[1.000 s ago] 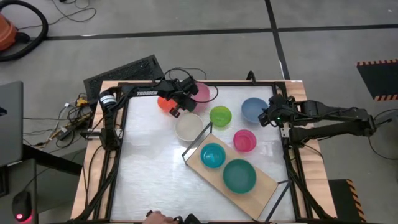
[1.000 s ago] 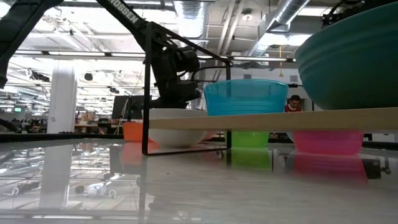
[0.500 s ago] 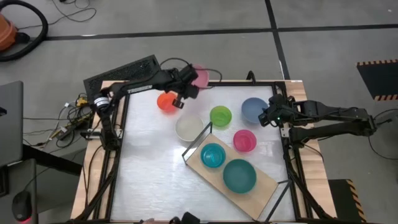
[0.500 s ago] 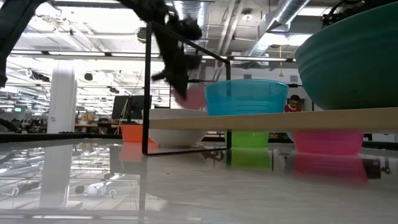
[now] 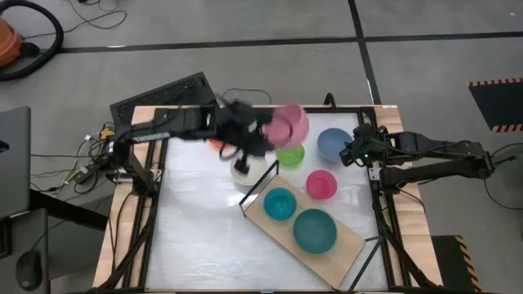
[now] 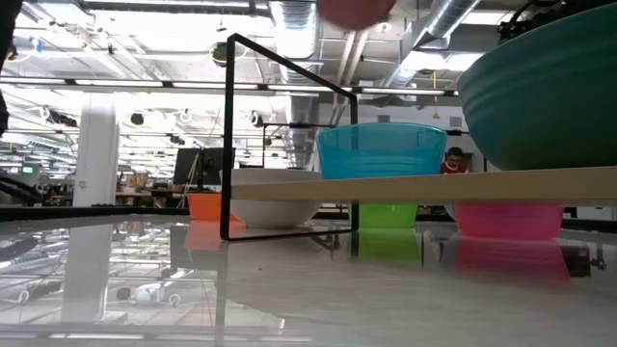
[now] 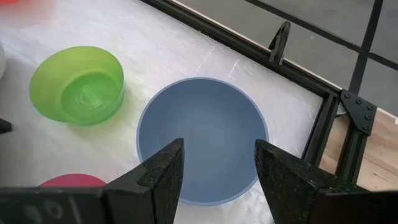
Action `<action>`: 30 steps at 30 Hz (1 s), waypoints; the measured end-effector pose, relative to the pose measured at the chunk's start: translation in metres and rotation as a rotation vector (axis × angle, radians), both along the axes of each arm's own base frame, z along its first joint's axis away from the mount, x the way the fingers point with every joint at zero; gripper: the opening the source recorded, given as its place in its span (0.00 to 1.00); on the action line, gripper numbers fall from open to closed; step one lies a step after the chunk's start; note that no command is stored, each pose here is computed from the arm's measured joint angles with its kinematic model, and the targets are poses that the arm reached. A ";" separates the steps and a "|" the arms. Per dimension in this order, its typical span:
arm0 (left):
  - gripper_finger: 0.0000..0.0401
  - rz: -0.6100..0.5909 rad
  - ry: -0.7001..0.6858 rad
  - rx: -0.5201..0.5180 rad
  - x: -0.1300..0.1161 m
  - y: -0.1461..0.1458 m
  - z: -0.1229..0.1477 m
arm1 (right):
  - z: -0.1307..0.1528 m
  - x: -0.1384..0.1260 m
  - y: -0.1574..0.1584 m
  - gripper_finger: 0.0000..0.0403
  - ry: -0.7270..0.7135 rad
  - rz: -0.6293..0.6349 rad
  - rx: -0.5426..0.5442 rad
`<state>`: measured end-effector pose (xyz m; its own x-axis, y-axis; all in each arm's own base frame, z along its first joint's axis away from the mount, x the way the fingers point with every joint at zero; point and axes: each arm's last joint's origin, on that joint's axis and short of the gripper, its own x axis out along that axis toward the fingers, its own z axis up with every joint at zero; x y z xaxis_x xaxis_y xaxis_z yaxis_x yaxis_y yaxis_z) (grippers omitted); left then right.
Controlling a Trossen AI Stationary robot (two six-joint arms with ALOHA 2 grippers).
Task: Place and stack bowls onto a shelf
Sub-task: Stack the large pink bowl on the large green bowl on the shelf
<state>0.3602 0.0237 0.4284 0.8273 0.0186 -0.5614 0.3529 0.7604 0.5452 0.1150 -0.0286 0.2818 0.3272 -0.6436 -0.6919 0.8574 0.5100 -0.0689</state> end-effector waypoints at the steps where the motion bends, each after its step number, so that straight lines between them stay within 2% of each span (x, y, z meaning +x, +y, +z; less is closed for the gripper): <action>1: 0.00 -0.040 0.001 -0.012 0.001 -0.013 0.000 | 0.000 0.000 0.000 0.55 0.000 0.000 0.000; 5: 0.00 -0.157 0.024 -0.037 0.009 -0.065 -0.010 | 0.000 0.000 0.000 0.55 0.005 0.005 -0.002; 10: 0.00 -0.257 0.028 -0.076 0.031 -0.126 -0.037 | 0.000 0.000 0.000 0.55 0.006 0.006 -0.002; 15: 0.00 -0.278 0.050 0.007 0.055 -0.174 -0.079 | 0.000 0.000 0.000 0.55 0.042 0.044 -0.020; 23: 0.00 -0.273 0.139 0.090 0.088 -0.194 -0.138 | -0.001 0.001 0.000 0.55 0.062 0.062 -0.027; 30: 0.00 -0.317 0.140 0.158 0.099 -0.198 -0.148 | -0.001 0.001 0.000 0.55 0.061 0.063 -0.024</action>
